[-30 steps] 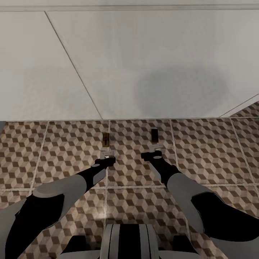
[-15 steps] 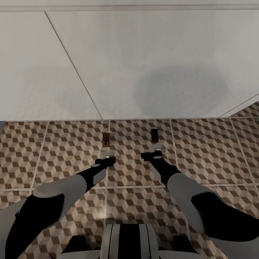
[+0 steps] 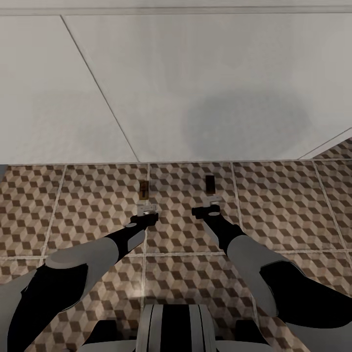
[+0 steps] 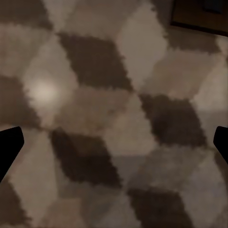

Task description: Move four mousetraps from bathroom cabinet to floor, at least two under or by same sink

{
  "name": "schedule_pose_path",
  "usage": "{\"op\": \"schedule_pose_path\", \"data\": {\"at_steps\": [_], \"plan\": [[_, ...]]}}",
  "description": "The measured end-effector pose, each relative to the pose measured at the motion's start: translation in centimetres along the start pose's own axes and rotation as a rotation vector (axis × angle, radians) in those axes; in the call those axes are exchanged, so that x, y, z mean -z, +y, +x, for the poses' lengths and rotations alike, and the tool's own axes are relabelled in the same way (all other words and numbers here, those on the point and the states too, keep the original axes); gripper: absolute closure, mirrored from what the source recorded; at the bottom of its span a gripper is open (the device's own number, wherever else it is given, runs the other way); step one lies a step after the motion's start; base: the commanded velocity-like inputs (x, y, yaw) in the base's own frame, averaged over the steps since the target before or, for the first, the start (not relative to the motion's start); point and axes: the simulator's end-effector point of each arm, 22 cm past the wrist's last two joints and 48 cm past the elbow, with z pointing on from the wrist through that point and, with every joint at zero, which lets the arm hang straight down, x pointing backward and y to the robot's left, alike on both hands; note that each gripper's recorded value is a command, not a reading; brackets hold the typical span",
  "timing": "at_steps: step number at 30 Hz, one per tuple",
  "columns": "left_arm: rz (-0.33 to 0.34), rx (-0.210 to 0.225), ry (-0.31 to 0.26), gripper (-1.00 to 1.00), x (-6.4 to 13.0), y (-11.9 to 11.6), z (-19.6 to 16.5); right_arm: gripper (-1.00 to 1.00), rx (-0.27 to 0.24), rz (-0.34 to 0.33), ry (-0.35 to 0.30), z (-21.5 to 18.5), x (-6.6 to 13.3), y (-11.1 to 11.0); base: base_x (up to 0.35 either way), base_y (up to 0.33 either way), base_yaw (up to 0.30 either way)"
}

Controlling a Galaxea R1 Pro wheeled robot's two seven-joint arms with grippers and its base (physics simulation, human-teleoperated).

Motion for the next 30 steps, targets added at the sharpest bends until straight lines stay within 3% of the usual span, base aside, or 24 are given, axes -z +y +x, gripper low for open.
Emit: {"op": "schedule_pose_path", "data": {"at_steps": [30], "plan": [[0.013, 0.004, -0.015, -1.00, 0.08, -0.63, -0.23, -1.00, 0.000, 0.000, -0.004, -0.05, 0.00, 0.01, 0.000, 0.000, 0.000]]}}
